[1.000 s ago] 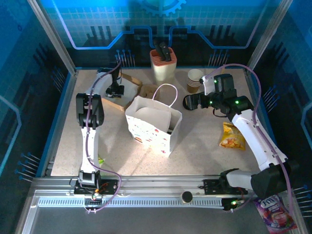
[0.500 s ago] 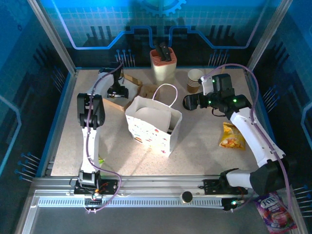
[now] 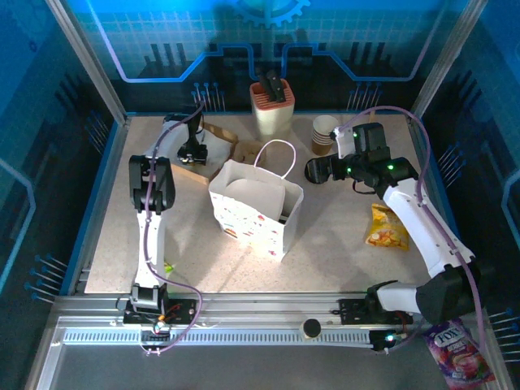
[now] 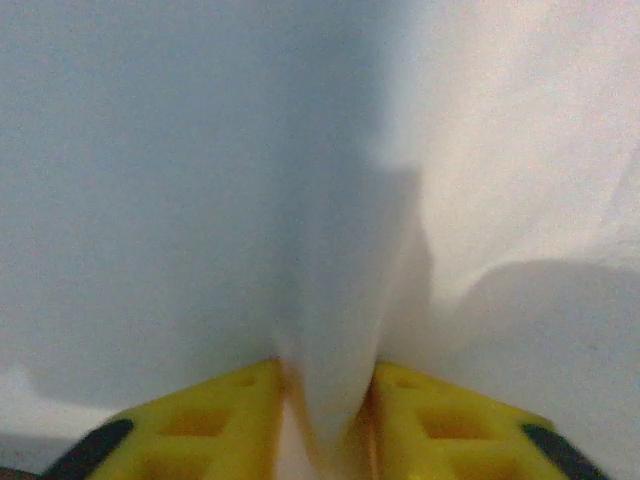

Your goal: Pack the takeout coffee

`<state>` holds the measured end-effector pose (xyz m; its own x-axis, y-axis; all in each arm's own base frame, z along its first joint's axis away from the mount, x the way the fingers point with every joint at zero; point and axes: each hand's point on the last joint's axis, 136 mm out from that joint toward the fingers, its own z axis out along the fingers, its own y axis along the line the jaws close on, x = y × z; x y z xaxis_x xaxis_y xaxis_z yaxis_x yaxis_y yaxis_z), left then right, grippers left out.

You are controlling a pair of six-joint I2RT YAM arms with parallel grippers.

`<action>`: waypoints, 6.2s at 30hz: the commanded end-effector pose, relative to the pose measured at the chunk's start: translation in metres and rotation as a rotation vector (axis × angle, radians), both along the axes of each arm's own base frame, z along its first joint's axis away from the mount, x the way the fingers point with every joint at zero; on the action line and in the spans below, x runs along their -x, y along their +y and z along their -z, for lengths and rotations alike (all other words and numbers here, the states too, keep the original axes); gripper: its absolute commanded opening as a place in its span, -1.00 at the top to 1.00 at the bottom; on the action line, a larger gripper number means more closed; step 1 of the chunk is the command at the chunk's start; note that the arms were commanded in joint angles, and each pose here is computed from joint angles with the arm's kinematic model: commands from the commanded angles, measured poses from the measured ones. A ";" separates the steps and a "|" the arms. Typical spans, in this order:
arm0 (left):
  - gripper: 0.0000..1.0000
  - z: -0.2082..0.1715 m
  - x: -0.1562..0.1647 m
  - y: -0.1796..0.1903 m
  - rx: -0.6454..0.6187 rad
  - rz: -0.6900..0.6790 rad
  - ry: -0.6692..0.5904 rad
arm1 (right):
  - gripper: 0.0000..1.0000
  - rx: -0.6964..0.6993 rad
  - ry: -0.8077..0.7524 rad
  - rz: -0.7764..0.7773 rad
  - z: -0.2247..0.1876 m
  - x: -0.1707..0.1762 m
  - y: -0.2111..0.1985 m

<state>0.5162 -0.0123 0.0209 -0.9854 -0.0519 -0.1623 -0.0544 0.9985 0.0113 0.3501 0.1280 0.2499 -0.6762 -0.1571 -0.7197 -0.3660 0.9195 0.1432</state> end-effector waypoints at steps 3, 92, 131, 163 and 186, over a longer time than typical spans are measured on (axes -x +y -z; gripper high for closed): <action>0.61 0.017 0.016 0.000 0.030 0.003 0.092 | -0.99 0.017 0.012 -0.017 0.008 0.003 0.003; 1.00 -0.449 0.204 -0.109 0.134 0.516 -1.184 | -0.99 -0.002 -0.088 -0.052 -0.033 -0.025 0.018; 0.93 -0.284 0.261 -0.208 0.088 1.423 -0.859 | -0.99 0.045 -0.046 0.039 0.000 -0.001 -0.014; 0.30 -0.307 0.247 -0.250 0.466 0.991 -0.844 | -0.99 0.020 -0.057 0.009 -0.014 0.001 -0.003; -0.49 -0.296 0.150 -0.058 0.213 -0.029 -1.074 | -0.98 0.163 -0.410 0.331 -0.086 0.014 -0.075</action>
<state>0.3631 -0.0983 0.3093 -0.4139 -0.1544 -0.8971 0.1668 0.9560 -0.2415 0.3328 0.0659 0.3192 -0.4458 -0.1394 -0.8842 -0.1390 0.9866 -0.0855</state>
